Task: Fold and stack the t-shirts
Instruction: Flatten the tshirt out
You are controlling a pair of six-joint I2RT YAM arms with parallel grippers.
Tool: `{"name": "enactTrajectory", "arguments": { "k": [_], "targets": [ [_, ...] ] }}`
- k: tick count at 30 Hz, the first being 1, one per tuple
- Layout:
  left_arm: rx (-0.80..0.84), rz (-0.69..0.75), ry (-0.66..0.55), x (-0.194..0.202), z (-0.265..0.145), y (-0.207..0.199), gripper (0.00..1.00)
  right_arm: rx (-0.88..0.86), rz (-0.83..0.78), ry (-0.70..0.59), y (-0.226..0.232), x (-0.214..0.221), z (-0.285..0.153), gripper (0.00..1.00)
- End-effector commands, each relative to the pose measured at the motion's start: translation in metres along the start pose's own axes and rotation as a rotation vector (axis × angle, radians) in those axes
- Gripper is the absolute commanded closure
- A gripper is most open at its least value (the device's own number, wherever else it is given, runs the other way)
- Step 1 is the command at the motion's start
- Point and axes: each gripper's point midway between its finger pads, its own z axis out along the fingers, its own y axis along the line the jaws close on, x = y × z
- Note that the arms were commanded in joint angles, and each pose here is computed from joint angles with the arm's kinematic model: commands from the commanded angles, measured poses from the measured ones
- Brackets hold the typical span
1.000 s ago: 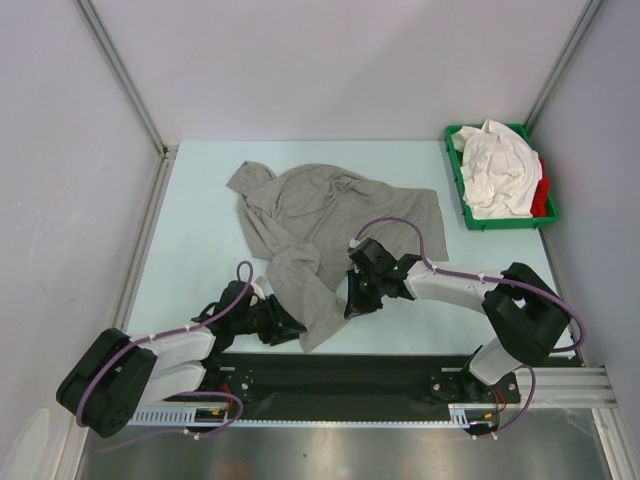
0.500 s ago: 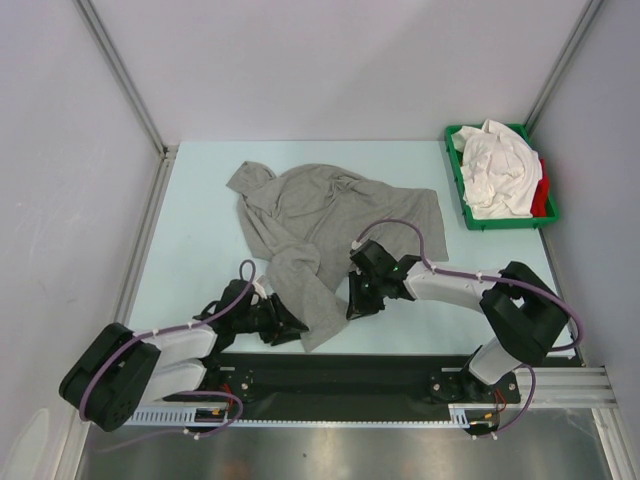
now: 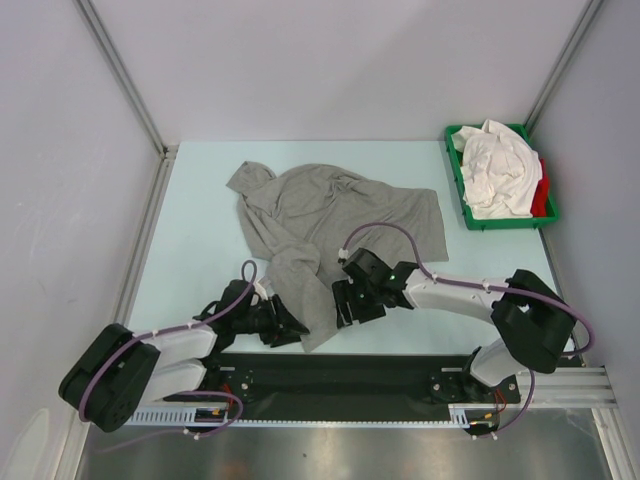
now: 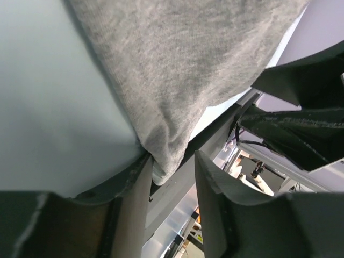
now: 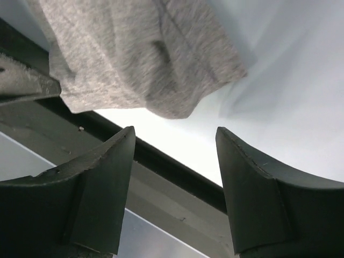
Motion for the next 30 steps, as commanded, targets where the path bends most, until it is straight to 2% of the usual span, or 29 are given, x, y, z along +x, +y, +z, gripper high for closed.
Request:
{"name": "enactTrajectory", "arguments": {
  "k": [1,7,13,19,23,28,30],
  "targets": [
    [-0.084,0.005,0.009,0.007,-0.001,0.024,0.54,0.0,-0.029,-0.075,0.003,-0.023,-0.01,0.33],
    [-0.057,0.018,-0.015,0.011,0.0,0.022,0.51,-0.055,0.044,-0.127,0.006,-0.047,-0.012,0.33],
    [0.0,0.042,-0.108,0.008,0.003,0.007,0.48,-0.072,0.044,-0.174,0.006,-0.057,-0.024,0.34],
    [-0.02,0.019,-0.194,0.003,0.002,0.027,0.43,-0.08,0.077,-0.226,-0.003,-0.059,-0.04,0.34],
    [-0.035,0.013,-0.173,0.009,0.006,0.027,0.49,-0.088,0.112,-0.255,-0.01,-0.059,-0.051,0.34],
    [-0.123,-0.068,-0.07,0.027,0.013,0.046,0.54,-0.097,0.126,-0.289,-0.014,-0.061,-0.064,0.34],
    [-0.109,-0.097,-0.041,0.033,0.015,0.041,0.57,-0.096,0.126,-0.293,-0.017,-0.058,-0.066,0.34]
  ]
}}
